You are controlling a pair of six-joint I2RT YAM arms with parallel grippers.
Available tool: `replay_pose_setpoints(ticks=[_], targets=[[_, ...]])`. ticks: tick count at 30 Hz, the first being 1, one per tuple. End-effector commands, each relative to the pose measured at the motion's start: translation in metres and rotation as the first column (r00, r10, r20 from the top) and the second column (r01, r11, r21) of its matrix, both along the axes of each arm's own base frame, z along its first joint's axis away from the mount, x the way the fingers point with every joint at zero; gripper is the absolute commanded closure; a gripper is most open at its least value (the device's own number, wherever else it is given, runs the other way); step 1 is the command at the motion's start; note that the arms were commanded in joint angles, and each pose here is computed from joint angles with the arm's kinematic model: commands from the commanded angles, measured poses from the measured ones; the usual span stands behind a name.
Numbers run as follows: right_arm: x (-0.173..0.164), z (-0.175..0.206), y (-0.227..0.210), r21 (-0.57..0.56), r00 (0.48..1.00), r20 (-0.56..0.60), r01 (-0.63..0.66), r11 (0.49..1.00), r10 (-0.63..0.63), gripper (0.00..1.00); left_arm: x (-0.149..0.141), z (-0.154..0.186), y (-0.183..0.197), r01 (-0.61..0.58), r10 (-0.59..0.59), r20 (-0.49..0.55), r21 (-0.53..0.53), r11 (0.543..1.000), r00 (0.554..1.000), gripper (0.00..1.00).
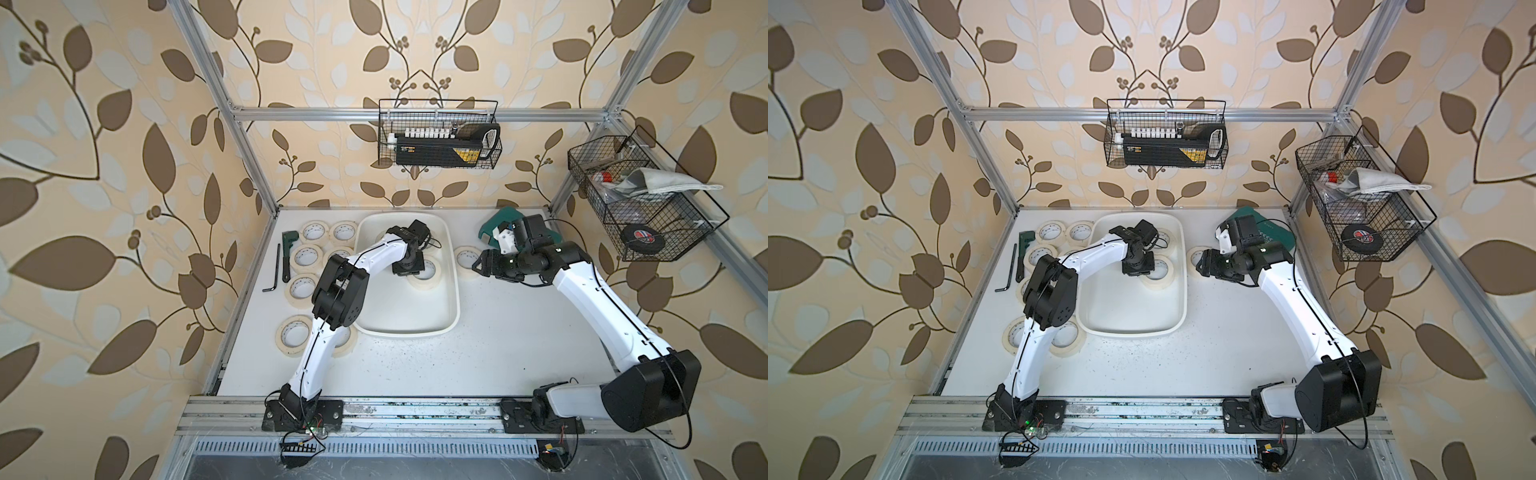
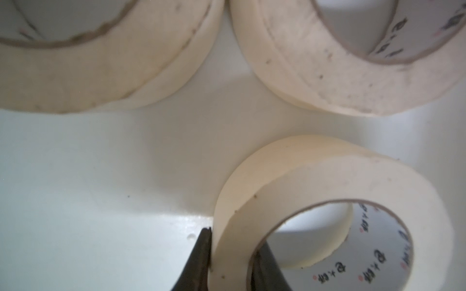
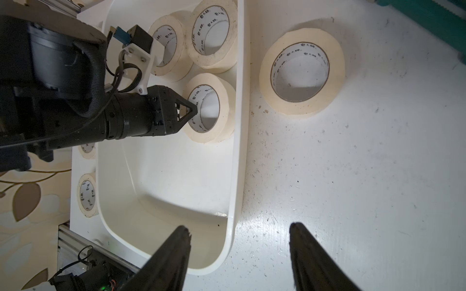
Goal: Take out the art tape in the storage box
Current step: Pick up the art tape from the storage box.
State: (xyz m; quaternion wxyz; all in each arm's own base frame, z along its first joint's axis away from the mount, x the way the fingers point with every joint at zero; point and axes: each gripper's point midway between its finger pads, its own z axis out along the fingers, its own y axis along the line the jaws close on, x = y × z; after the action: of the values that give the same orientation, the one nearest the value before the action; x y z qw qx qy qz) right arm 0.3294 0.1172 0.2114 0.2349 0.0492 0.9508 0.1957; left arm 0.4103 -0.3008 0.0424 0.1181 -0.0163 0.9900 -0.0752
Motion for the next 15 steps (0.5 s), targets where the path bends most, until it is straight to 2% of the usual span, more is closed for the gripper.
replay_pose_setpoints(ticks=[1, 9, 15], targets=[[-0.005, 0.003, 0.005, 0.018, 1.0, 0.003, -0.011, 1.0, 0.011, 0.36, -0.015, 0.037, 0.022, 0.035, -0.038, 0.032, 0.063, 0.997, 0.999, 0.84], [-0.007, 0.01, 0.013, 0.02, 1.0, 0.014, -0.028, 0.999, 0.028, 0.36, -0.048, 0.07, 0.047, 0.1, -0.106, 0.031, 0.159, 0.982, 0.994, 0.97], [-0.008, 0.019, 0.026, 0.012, 0.998, 0.039, -0.051, 0.999, 0.05, 0.35, -0.072, 0.105, 0.05, 0.184, -0.196, 0.049, 0.187, 0.965, 0.979, 0.99]])
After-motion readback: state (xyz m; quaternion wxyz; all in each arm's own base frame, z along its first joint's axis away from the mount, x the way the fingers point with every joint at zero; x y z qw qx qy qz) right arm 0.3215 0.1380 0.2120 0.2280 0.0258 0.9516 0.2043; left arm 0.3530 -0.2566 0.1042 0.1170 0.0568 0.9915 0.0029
